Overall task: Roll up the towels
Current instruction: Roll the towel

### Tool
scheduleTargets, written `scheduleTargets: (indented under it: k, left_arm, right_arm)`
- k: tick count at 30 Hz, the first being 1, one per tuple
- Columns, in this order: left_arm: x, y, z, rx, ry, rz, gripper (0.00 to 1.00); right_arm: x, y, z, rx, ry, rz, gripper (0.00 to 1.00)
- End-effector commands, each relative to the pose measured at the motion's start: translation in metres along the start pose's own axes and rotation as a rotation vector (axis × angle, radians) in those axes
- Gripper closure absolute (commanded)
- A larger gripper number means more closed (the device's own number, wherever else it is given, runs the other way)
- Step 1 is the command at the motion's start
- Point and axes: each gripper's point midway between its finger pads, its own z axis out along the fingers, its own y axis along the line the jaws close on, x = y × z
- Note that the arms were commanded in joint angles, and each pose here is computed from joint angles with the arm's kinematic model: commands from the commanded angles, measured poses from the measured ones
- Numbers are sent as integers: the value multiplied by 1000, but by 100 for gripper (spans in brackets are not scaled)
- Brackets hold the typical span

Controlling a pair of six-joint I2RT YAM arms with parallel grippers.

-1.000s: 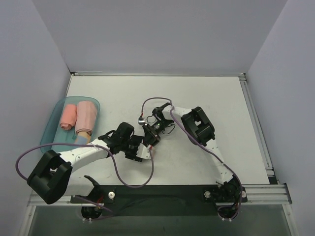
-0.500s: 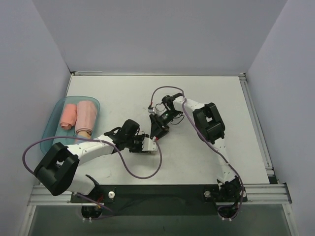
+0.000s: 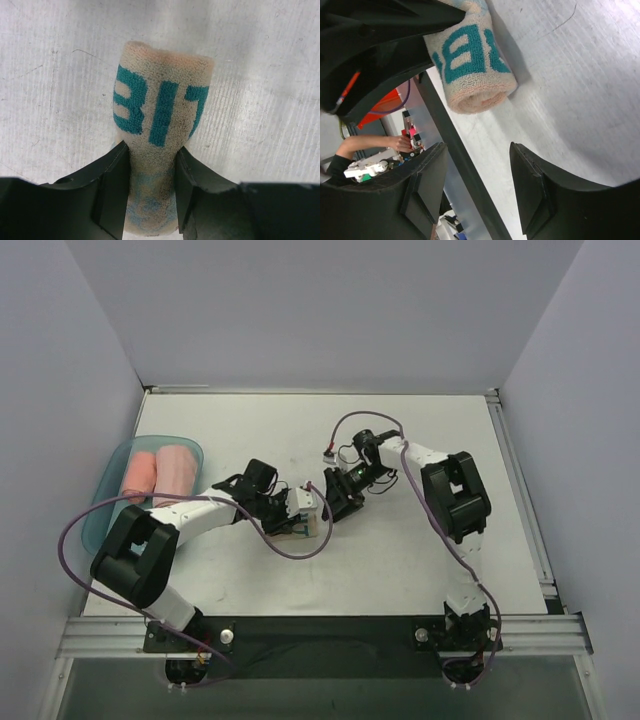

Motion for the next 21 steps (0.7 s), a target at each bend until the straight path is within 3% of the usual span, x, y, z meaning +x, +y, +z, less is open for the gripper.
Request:
scheduleTargets:
  k: [1,8,12,15,16,18,21]
  left_arm:
    - [52,-33,4,139,171,-182,67]
    - [50,-31,8,172,167,-231,67]
    - [47,-29,8,174,157,-255,64]
    - [44,-27,7,166,150,-268,59]
    - [42,-27,6,163,146,-266,54]
    - [40,-25,4,150,147,-249,47]
    - [42,-26,2,115,169,-179,39]
  right_arm:
    - [-11,11,4,29,-48,-56,47]
    - [-24,9,31,75,-47,-64,44]
    - [-23,4,43,92,-23,-66,51]
    - [-18,1,52,84,0,-52,71]
    - [-18,1,54,75,6,-42,86]
    - [-18,5,54,47,7,-29,99]
    - [-21,11,49,5,-6,0,100]
